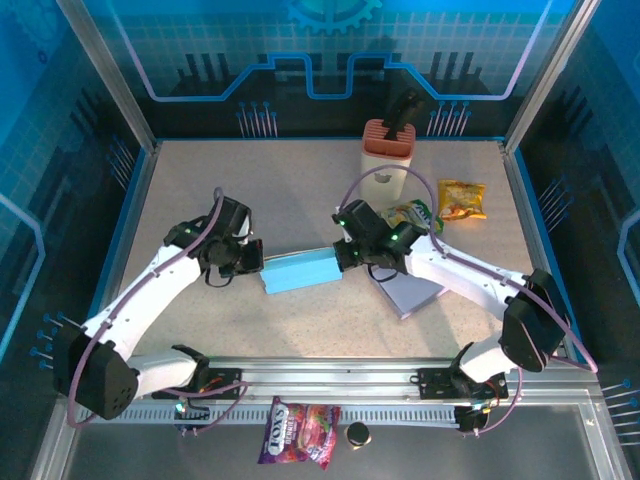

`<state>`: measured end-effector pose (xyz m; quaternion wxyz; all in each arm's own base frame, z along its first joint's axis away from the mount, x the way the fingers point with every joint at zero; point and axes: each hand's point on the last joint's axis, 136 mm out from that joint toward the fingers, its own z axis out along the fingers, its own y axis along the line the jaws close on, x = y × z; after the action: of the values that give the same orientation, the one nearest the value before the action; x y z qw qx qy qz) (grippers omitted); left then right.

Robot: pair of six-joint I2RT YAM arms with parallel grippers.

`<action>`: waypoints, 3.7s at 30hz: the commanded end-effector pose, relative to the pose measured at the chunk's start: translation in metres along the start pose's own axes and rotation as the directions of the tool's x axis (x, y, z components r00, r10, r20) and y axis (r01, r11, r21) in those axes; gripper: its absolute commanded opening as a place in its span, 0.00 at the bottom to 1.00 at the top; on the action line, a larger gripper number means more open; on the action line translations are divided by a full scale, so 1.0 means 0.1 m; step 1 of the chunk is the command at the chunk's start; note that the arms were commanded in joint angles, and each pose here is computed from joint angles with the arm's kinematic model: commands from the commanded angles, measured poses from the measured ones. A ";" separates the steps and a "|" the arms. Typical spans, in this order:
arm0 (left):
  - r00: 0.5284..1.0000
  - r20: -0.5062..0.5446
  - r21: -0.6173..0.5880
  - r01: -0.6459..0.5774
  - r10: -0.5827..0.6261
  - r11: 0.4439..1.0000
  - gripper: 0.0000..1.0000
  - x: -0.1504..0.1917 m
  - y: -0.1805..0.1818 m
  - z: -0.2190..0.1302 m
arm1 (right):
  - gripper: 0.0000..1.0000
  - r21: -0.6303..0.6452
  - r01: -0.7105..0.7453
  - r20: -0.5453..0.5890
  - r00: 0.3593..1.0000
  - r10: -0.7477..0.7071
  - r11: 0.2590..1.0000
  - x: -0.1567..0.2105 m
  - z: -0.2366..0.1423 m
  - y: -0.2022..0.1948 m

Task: Fold the paper box

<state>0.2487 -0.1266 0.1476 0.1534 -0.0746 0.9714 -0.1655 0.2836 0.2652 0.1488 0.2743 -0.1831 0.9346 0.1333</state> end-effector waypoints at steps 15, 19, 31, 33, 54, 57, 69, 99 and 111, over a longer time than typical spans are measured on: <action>0.998 -0.066 -0.086 0.008 -0.014 0.996 0.00 0.28 0.23 0.13 | 0.01 -0.009 0.033 -0.010 0.999 -0.033 0.999 0.18 -0.04 0.05; 0.998 -0.064 -0.091 0.005 -0.011 0.996 0.00 0.28 0.24 0.13 | 0.22 -0.045 -0.039 -0.020 0.999 0.039 0.998 0.18 -0.15 0.11; 0.999 -0.052 -0.088 -0.005 0.000 0.996 0.00 0.29 0.21 0.10 | 0.59 -0.287 -0.619 -0.035 0.770 0.637 0.731 -0.08 -0.55 0.22; 0.999 -0.048 -0.087 -0.005 0.001 0.996 0.00 0.28 0.20 0.10 | 0.61 -0.327 -0.707 -0.063 0.678 0.732 0.627 -0.17 -0.52 0.19; 0.999 -0.043 -0.099 -0.020 0.016 0.995 0.00 0.26 0.17 0.09 | 0.64 -0.248 -0.942 -0.295 0.294 0.909 0.225 -0.21 0.04 0.02; 0.999 -0.045 -0.099 -0.020 0.016 0.995 0.00 0.26 0.17 0.10 | 0.61 -0.253 -0.943 -0.307 0.288 0.907 0.214 -0.21 0.12 0.03; 0.999 -0.047 -0.096 -0.025 0.020 0.995 0.00 0.24 0.13 0.10 | 0.51 -0.202 -0.954 -0.301 0.275 0.913 0.220 0.00 0.33 -0.08; 0.866 -0.062 0.251 0.495 -0.497 0.832 0.46 -0.02 0.01 -0.09 | 0.39 -0.135 -0.963 -0.282 0.264 0.922 0.234 0.35 0.50 -0.20; 0.837 -0.071 0.258 0.541 -0.543 0.800 0.39 -0.04 0.09 0.01 | 0.38 -0.133 -0.964 -0.288 0.259 0.922 0.230 0.36 0.52 -0.19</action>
<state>0.2521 -0.1178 0.1444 0.1164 -0.3213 0.8833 -0.3208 0.3086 0.2762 0.1303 0.0749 0.3410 0.8162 0.4604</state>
